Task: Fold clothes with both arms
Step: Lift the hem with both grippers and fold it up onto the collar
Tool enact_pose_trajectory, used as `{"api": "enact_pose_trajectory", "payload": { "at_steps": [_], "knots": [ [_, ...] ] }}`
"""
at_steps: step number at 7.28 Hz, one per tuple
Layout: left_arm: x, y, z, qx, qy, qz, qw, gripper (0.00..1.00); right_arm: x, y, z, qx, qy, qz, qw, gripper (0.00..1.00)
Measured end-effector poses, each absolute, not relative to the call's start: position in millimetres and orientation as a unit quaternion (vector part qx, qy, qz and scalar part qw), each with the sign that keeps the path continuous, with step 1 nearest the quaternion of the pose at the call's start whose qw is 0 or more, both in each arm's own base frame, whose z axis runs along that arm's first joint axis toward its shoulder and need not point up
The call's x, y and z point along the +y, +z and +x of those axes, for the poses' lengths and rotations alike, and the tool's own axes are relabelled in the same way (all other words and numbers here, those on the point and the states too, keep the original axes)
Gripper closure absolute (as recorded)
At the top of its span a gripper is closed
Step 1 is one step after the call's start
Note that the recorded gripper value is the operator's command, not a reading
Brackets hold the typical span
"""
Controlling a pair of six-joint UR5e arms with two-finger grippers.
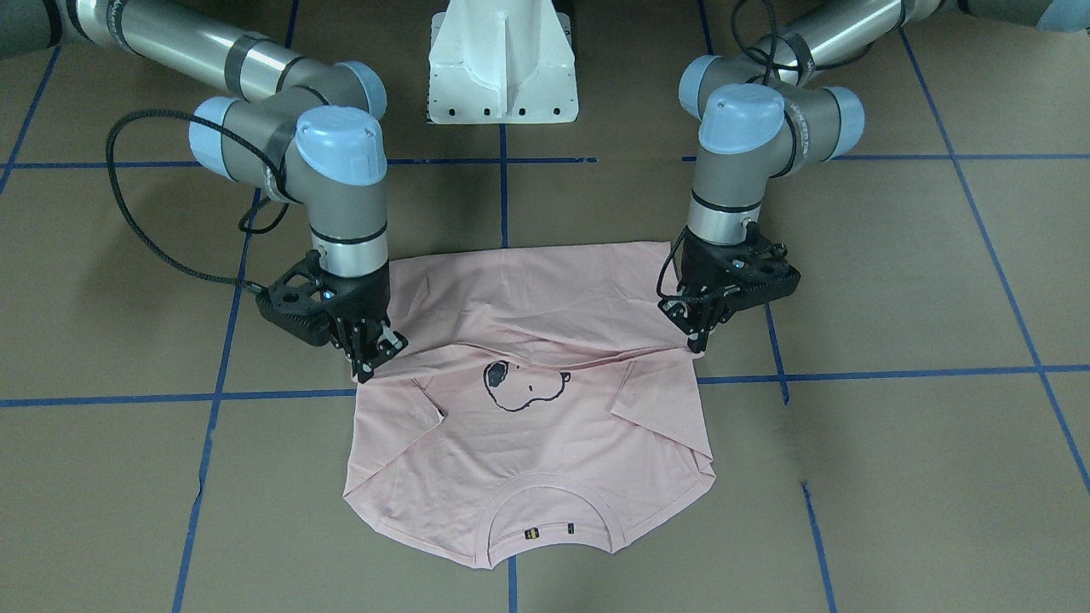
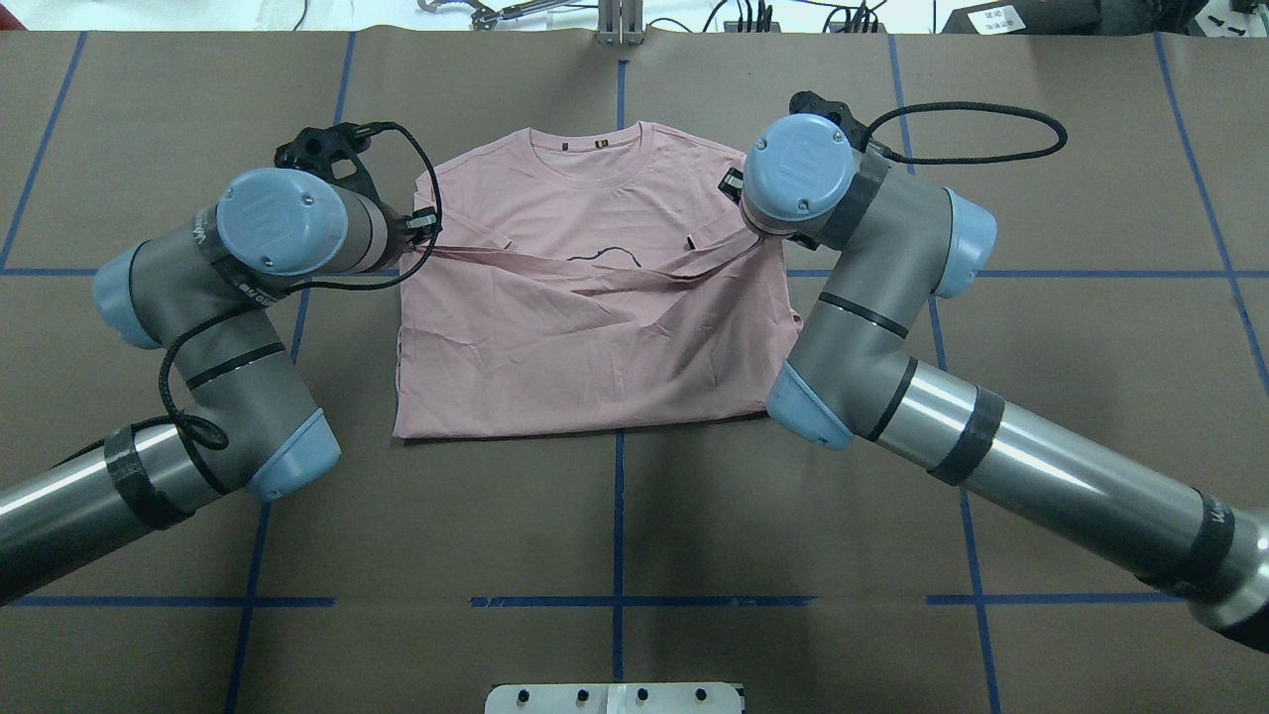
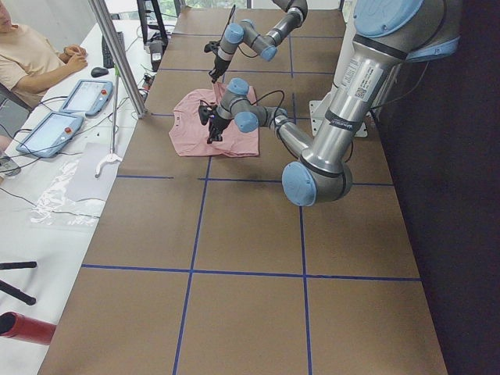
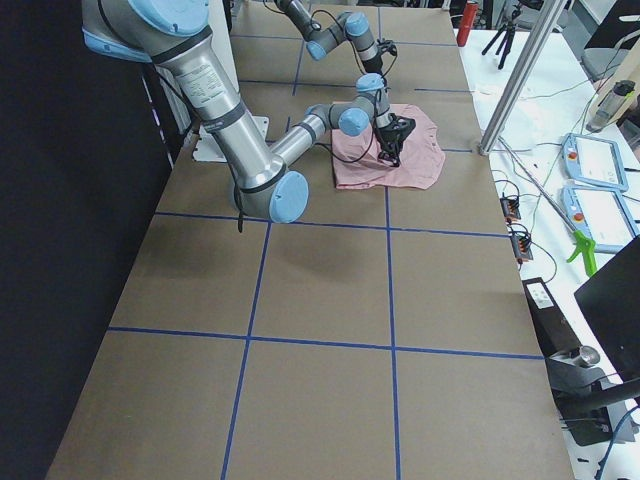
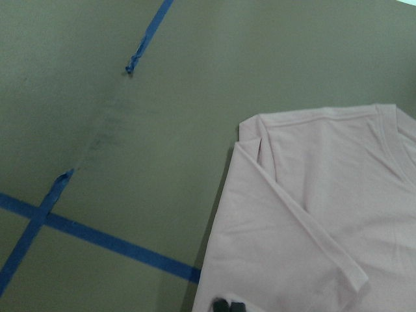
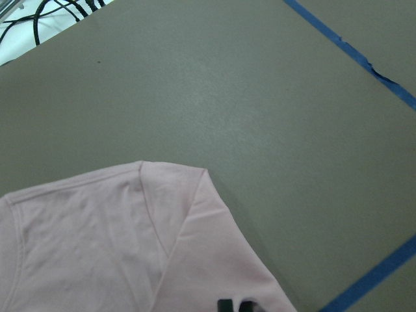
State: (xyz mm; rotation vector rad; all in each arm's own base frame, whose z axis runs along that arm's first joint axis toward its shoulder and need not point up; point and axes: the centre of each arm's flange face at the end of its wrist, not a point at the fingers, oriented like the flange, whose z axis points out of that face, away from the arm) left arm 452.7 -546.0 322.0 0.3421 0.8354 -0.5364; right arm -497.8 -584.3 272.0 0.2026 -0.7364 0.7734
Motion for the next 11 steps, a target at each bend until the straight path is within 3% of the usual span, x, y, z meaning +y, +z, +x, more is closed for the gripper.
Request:
{"api": "enact_pose_trajectory", "payload": {
  "at_steps": [3, 8, 10, 11],
  "knots": [
    [-588.0, 343.6, 453.9, 0.382, -0.255, 0.202, 0.865, 1.0, -640.5, 272.5, -491.4, -0.336, 0.371, 0.091, 0.861, 1.0],
    [-613.7, 363.7, 468.0, 0.38, -0.253, 0.218, 0.863, 1.0, -670.0, 303.5, -506.3, -0.317, 0.368, 0.09, 0.869, 1.0],
    [-616.1, 370.8, 470.3, 0.38, -0.253, 0.22, 0.862, 0.92, -673.7, 305.4, -511.6, -0.319, 0.366, 0.09, 0.869, 0.78],
    [-616.4, 371.2, 470.9, 0.381, -0.253, 0.22, 0.862, 0.84, -674.2, 303.0, -512.7, -0.32, 0.366, 0.091, 0.869, 0.6]
  ]
}}
